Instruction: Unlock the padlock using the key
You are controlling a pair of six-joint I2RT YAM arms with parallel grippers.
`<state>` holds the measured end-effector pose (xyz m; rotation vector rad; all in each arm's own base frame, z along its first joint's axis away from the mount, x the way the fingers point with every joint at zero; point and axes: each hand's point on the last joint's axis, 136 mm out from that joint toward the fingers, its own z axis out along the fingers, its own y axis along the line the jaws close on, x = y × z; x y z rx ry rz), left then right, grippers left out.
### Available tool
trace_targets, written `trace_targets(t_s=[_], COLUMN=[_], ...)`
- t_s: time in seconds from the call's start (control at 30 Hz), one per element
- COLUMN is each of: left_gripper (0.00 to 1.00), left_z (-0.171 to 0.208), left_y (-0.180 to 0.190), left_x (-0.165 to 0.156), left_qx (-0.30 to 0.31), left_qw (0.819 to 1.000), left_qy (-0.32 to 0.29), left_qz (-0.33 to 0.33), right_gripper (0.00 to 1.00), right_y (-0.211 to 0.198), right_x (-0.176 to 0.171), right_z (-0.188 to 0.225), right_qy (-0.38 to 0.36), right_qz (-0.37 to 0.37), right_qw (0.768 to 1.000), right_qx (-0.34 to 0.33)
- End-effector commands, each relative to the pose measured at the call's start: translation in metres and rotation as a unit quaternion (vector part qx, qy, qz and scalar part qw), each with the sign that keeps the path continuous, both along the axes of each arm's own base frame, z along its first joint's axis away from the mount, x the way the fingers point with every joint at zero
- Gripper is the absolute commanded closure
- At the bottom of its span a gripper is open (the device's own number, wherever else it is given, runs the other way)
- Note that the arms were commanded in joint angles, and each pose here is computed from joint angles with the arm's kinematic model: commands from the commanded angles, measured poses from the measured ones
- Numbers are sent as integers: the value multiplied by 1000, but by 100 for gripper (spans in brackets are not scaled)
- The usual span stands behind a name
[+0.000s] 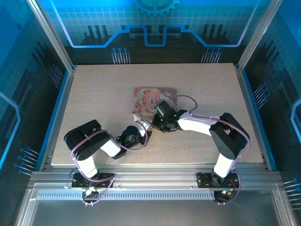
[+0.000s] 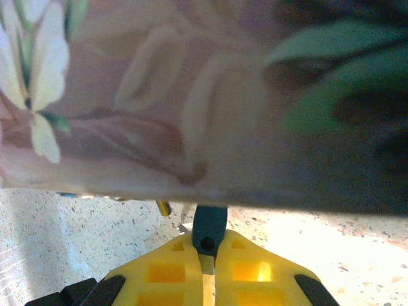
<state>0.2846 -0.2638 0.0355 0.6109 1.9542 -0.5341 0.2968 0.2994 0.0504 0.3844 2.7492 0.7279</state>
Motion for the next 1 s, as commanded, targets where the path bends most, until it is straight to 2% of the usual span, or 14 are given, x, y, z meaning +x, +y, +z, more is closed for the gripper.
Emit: trace_targets(t_s=[0.0,0.33,0.37,0.5,0.57,0.97], left_gripper=[100,100,96,70,64,59], left_z=[7,9,8,9,9,13], left_y=[-8,-8,-8,-8,-6,9], left_x=[-8,-9,-9,-10,-10,-13], left_qx=[-6,-18,-19,-26,-26,-43], left_qw=[1000,999,999,999,999,999], left_qy=[-10,-11,-11,-13,-15,-8], left_qz=[-26,-27,-26,-26,-24,-4], right_gripper=[98,100,100,100,100,100], right_y=[-6,-12,-12,-10,-10,-22], right_x=[-9,-10,-10,-9,-10,-13], right_z=[-13,-10,-9,-10,-10,-12], right_qy=[13,-15,-17,-22,-24,-42], right_qz=[-2,3,3,0,-2,13], right_qw=[1000,1000,1000,1000,1000,999], right_qx=[-24,-22,-21,-3,4,29])
